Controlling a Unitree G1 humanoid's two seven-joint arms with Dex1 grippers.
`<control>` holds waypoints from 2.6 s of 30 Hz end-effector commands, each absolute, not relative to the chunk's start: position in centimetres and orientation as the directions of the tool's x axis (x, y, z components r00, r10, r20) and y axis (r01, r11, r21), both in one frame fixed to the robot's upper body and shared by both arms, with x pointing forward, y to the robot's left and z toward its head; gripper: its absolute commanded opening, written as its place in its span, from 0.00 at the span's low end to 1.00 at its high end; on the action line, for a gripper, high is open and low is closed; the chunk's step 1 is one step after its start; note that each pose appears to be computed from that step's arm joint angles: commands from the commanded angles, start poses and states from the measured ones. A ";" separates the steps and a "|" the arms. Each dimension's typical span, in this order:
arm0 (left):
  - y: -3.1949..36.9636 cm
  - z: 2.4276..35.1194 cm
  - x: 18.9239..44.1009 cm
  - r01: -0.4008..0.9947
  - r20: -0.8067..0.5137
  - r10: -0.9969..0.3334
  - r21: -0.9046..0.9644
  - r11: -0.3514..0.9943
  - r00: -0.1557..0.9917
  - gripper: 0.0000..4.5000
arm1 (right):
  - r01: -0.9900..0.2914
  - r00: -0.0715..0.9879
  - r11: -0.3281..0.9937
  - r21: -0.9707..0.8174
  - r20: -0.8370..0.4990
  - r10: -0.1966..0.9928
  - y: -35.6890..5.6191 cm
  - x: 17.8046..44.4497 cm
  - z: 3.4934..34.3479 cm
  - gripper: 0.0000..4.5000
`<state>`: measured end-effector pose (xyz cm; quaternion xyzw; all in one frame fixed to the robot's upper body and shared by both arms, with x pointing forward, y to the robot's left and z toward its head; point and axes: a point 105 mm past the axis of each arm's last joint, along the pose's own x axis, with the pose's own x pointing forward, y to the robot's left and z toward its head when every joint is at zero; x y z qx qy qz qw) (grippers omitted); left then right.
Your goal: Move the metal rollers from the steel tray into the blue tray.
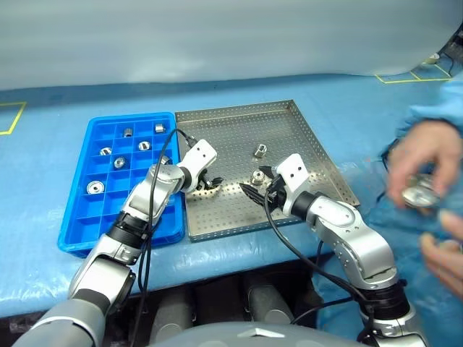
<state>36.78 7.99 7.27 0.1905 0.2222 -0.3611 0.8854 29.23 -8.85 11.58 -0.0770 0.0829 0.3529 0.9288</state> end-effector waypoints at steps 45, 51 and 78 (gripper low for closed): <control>-2.0 7.7 39.2 0.801 -0.343 -0.736 0.090 0.592 0.583 0.48 | -0.573 0.814 0.807 -0.142 -0.216 0.539 -10.7 28.4 11.9 0.81; -1.3 8.3 39.7 0.781 -0.321 -0.723 0.098 0.617 0.612 0.48 | -0.575 0.812 0.805 -0.144 -0.221 0.541 -10.7 28.5 11.8 0.81; 12.0 12.0 35.7 0.601 -0.322 -0.524 0.221 0.769 0.789 0.48 | -0.654 0.751 0.745 -0.131 -0.237 0.617 -8.7 29.3 11.6 0.81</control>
